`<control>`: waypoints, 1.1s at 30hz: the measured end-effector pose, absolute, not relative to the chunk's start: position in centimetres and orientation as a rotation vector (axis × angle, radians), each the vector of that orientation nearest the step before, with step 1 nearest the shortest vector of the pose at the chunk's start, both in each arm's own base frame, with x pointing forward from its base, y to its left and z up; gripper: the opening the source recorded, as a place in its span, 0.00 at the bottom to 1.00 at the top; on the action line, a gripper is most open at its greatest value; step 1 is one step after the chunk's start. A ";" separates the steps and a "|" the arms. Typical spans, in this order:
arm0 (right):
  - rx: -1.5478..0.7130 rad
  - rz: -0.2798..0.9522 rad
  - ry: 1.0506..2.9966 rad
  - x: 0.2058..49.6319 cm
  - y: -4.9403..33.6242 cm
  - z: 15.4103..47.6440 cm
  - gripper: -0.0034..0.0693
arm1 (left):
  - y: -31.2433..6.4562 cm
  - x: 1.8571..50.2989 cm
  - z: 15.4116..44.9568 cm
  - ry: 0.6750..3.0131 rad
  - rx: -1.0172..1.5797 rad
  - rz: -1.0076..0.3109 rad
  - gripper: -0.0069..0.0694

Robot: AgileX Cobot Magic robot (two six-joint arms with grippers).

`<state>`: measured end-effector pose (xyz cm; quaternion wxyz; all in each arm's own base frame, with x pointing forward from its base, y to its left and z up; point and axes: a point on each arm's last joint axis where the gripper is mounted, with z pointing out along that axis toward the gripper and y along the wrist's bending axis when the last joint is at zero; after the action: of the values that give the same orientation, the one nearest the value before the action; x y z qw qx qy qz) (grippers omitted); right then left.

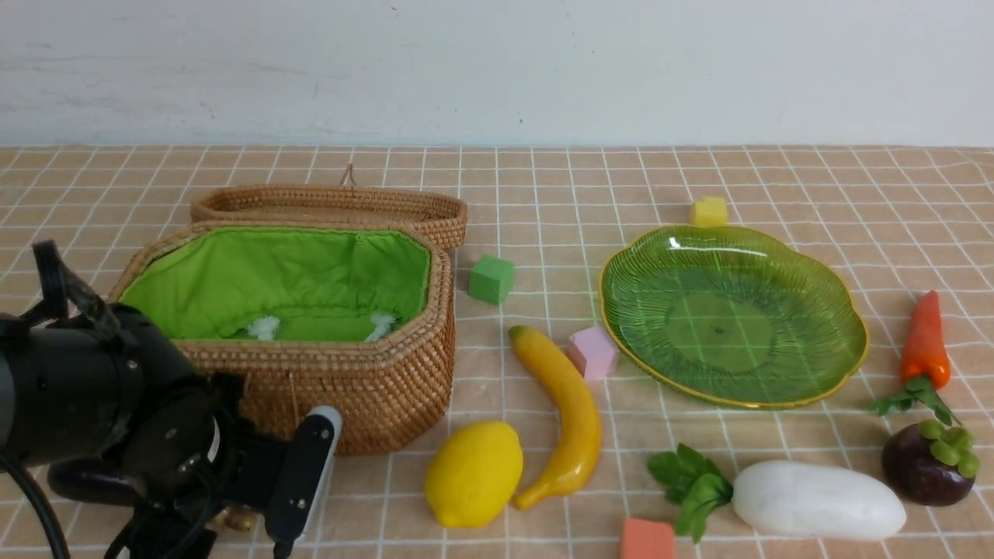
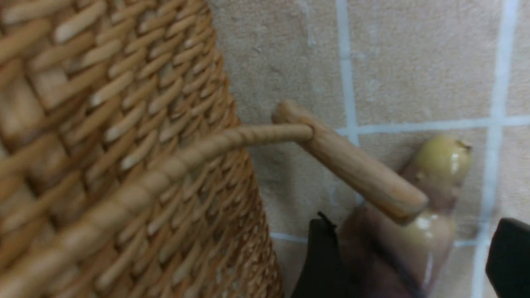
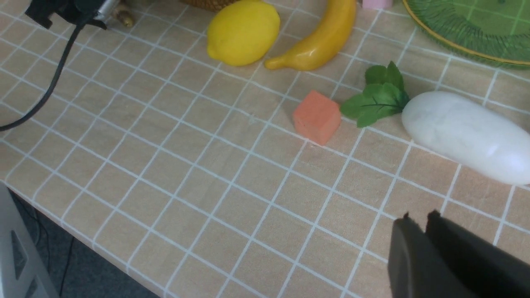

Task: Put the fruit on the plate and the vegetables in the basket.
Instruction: Use the left arm to grab an eggplant and put it into the left basket

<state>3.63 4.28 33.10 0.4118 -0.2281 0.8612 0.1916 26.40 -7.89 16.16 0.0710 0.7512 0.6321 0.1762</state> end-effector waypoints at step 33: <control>-0.444 0.544 1.956 4.7 4.6 35.0 0.17 | -7.5 22.7 33.5 1.899 1.486 0.462 0.40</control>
<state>4.70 4.60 34.95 0.5069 -0.1842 0.8114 0.2254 22.65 -7.47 33.46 0.3367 0.5699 0.7284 0.1771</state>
